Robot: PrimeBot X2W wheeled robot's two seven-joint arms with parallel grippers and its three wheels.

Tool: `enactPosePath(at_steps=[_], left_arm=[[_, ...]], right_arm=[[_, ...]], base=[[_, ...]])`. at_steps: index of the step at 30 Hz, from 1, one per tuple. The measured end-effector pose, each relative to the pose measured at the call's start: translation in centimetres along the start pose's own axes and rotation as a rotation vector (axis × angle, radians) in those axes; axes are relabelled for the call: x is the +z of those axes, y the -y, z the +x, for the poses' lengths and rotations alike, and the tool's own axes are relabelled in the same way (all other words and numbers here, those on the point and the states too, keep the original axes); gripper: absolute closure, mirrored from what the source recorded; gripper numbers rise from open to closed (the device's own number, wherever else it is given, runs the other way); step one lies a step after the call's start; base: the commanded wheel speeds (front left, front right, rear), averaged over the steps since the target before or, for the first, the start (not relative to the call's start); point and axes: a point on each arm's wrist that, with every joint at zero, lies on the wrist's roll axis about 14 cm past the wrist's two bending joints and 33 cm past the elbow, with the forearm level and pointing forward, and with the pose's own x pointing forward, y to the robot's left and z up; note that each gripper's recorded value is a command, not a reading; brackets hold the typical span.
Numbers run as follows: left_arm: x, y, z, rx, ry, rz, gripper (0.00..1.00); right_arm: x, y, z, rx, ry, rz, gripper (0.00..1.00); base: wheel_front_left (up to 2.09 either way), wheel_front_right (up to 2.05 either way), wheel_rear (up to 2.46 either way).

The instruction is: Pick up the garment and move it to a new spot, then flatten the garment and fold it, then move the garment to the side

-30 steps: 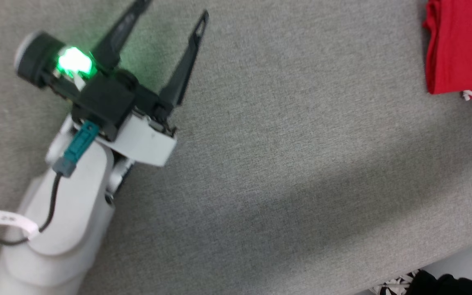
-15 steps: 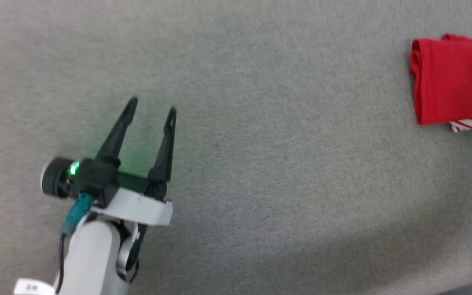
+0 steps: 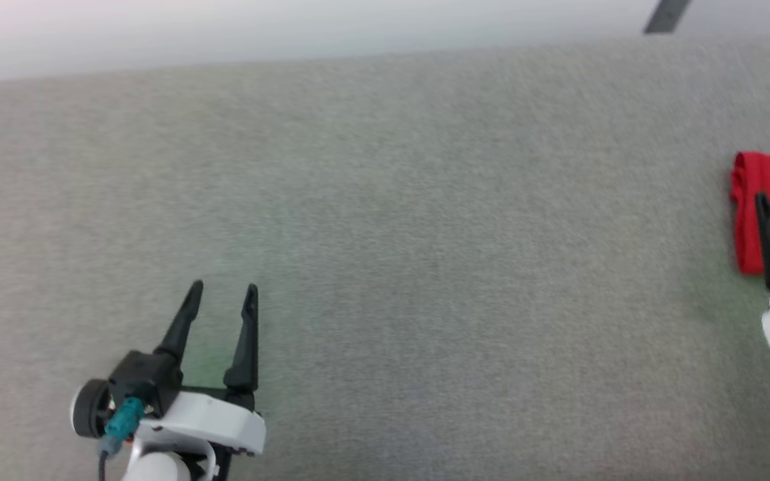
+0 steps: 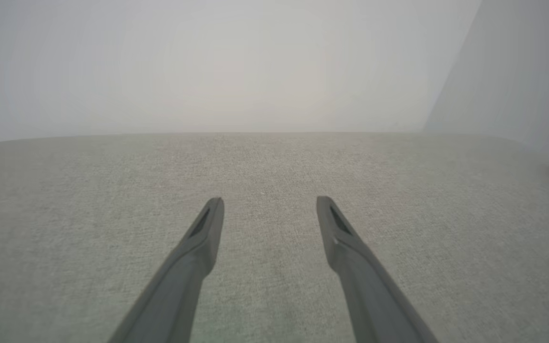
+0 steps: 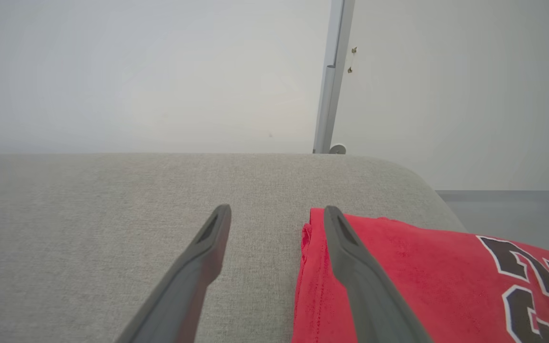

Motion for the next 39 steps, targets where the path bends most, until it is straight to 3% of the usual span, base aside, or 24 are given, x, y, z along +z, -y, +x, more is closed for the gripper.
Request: enactPosePath(at_steps=[10,21,39], left_arm=[[2.1,-3.1,-5.5,0.146,0.038,0.004,0.00],[3.4,-4.2,-9.4,0.212,0.076,-0.005,0.00],[5.5,-4.3,-11.0,0.228,0.149,-0.013,0.00]], right_arm=[[0.0,-4.6,-2.7,0.083,0.050,0.071,0.00],[2.7,-8.7,-4.8,0.164,0.167,0.049,0.00],[3.2,-8.6,-7.8,0.131,0.217,0.032,0.00]], base=[[0.00,0.00,0.00],[0.00,0.00,0.00],[0.00,0.00,0.00]])
